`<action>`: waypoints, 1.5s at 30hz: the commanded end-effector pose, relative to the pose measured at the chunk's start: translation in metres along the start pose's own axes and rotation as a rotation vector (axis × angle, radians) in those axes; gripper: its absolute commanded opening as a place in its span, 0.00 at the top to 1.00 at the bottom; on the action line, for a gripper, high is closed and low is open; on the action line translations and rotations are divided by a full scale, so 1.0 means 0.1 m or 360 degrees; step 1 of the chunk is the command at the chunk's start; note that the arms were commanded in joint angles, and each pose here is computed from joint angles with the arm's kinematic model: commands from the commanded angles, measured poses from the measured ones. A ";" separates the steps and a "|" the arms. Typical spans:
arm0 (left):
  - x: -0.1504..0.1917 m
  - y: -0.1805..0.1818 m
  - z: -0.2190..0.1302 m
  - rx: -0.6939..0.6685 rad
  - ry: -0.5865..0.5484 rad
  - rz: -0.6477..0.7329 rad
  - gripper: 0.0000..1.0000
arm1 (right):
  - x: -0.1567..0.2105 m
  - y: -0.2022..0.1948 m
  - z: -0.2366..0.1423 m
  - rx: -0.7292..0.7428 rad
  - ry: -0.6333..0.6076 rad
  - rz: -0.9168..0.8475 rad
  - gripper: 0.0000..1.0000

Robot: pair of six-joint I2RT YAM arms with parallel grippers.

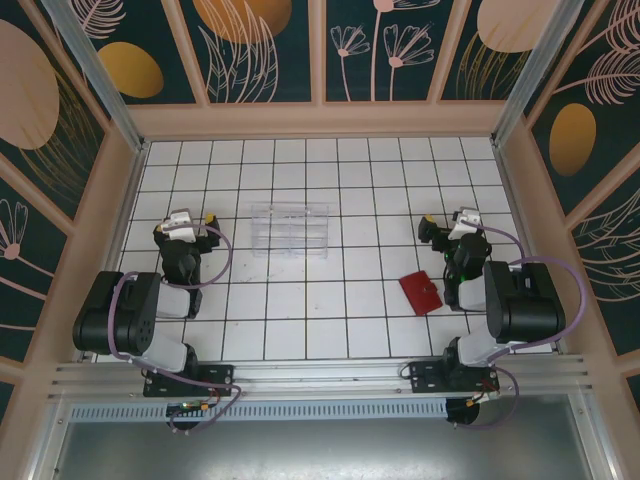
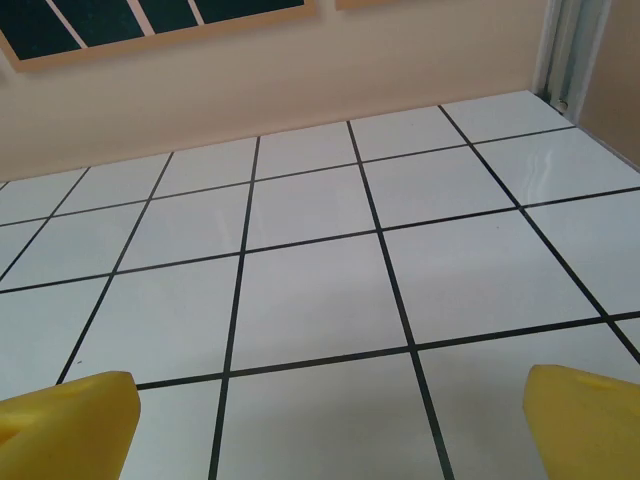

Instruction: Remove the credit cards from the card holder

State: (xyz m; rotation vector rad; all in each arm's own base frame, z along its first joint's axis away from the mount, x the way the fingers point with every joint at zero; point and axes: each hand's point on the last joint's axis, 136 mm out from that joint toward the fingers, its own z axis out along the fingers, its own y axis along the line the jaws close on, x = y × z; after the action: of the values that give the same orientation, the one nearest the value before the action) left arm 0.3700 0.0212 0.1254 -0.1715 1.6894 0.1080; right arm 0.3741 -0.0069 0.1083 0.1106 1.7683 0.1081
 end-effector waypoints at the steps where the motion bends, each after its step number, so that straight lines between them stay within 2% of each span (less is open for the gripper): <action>1: -0.11 -0.02 0.02 0.0021 -0.0064 -0.0028 0.01 | -0.13 0.02 0.02 -0.0017 -0.0078 -0.0038 0.01; 28: -0.15 -0.02 0.02 0.0025 -0.0072 -0.0021 0.01 | -0.18 0.01 0.04 0.0032 -0.0074 -0.0043 0.01; 32: -0.34 0.05 0.05 -0.0063 -0.0020 -0.0046 0.01 | -0.34 0.01 0.10 0.0120 0.0065 -0.0076 0.01; 35: -0.45 0.16 -0.01 -0.0181 0.0030 -0.0173 0.01 | -0.37 -0.05 0.03 0.0200 0.0181 -0.0026 0.02; 40: -0.62 -0.06 -0.24 -0.0009 0.0067 -0.0389 0.02 | -0.24 0.02 -0.29 0.0173 0.0373 0.0145 0.02; 45: -0.60 -0.61 -0.39 0.0257 0.0286 -0.0334 0.03 | -0.04 0.02 -0.65 0.0242 0.0587 0.0448 0.01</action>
State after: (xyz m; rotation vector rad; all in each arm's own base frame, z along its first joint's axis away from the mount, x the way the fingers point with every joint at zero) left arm 0.3548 -0.0163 0.2122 -0.2822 1.6785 -0.1260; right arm 0.3421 -0.0069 0.1613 0.2982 1.9379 0.1469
